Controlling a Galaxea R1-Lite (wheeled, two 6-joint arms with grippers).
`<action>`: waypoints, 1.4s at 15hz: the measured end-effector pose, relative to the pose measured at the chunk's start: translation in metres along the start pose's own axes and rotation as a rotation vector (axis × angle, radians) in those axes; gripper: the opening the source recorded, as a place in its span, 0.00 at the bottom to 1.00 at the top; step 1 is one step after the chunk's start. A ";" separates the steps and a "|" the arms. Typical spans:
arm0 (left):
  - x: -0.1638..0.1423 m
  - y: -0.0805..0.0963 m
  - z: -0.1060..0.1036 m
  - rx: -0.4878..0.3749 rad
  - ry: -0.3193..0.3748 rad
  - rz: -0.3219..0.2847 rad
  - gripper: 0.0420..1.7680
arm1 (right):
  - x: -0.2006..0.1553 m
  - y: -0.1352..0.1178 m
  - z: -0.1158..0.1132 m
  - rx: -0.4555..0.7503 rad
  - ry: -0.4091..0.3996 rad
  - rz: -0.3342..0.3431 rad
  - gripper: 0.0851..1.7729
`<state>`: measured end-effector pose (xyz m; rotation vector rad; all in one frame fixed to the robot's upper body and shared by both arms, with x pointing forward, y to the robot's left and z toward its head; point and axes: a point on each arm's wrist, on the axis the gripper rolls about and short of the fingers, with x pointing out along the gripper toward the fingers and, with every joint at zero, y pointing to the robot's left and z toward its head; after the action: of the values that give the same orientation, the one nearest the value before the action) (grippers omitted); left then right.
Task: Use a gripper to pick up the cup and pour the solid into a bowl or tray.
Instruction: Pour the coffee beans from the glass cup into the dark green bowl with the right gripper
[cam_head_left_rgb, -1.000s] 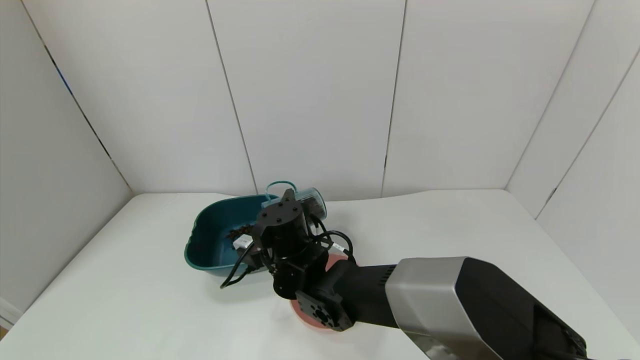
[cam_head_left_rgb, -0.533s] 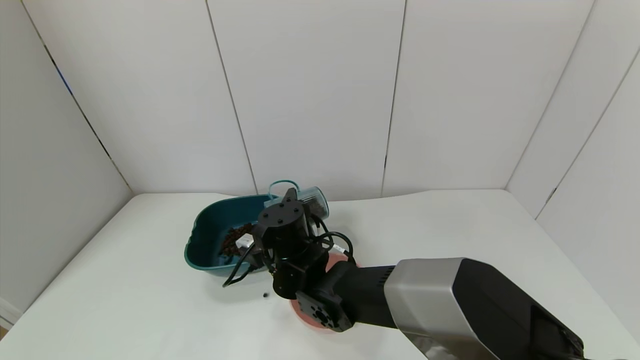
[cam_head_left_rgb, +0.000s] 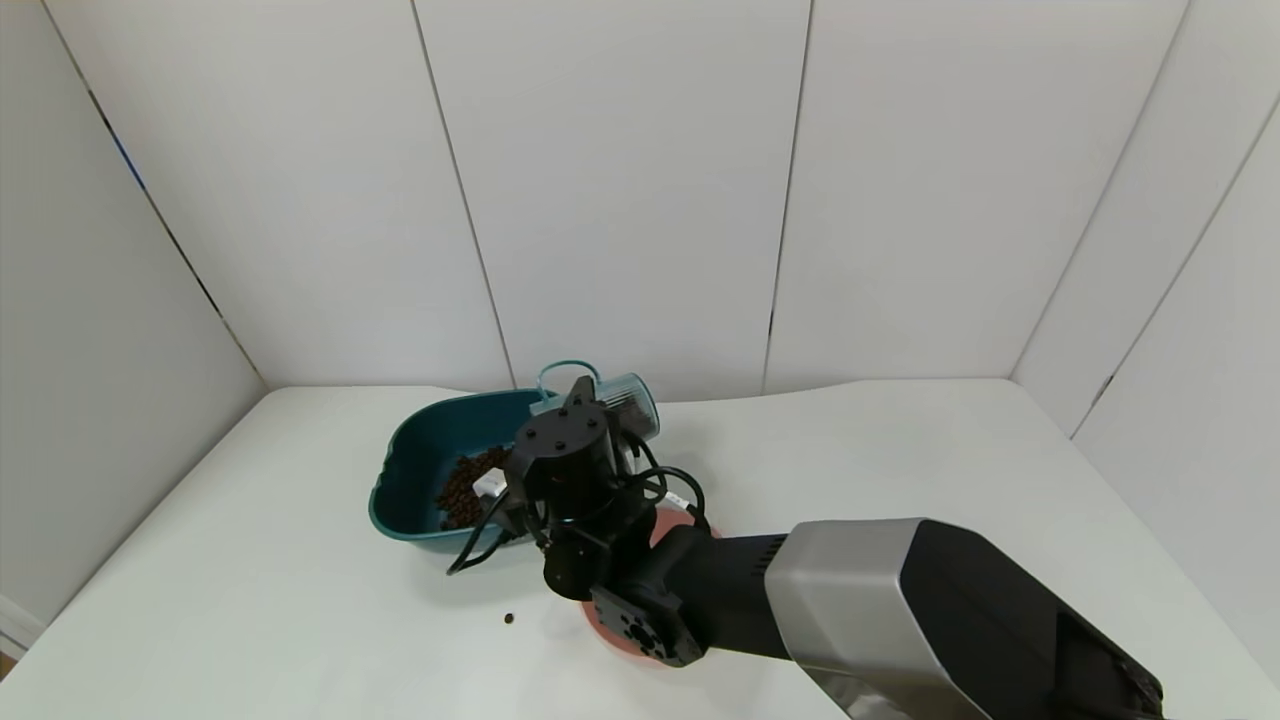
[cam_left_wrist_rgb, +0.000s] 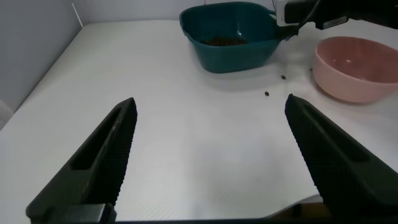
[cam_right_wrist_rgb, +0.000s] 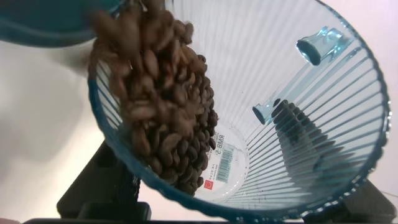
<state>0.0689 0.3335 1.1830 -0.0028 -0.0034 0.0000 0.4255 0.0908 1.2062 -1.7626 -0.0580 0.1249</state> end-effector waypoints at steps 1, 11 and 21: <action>0.000 0.000 0.000 0.000 0.000 0.000 0.97 | 0.000 0.001 0.000 -0.003 0.000 0.001 0.75; 0.000 0.000 0.000 0.000 0.000 0.001 0.97 | 0.000 -0.002 0.000 0.005 0.016 -0.023 0.75; 0.000 0.000 0.000 0.000 0.000 0.000 0.97 | 0.001 -0.007 -0.006 0.135 0.029 -0.015 0.75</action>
<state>0.0689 0.3335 1.1831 -0.0028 -0.0038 0.0000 0.4271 0.0867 1.2140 -1.6283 -0.0408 0.0900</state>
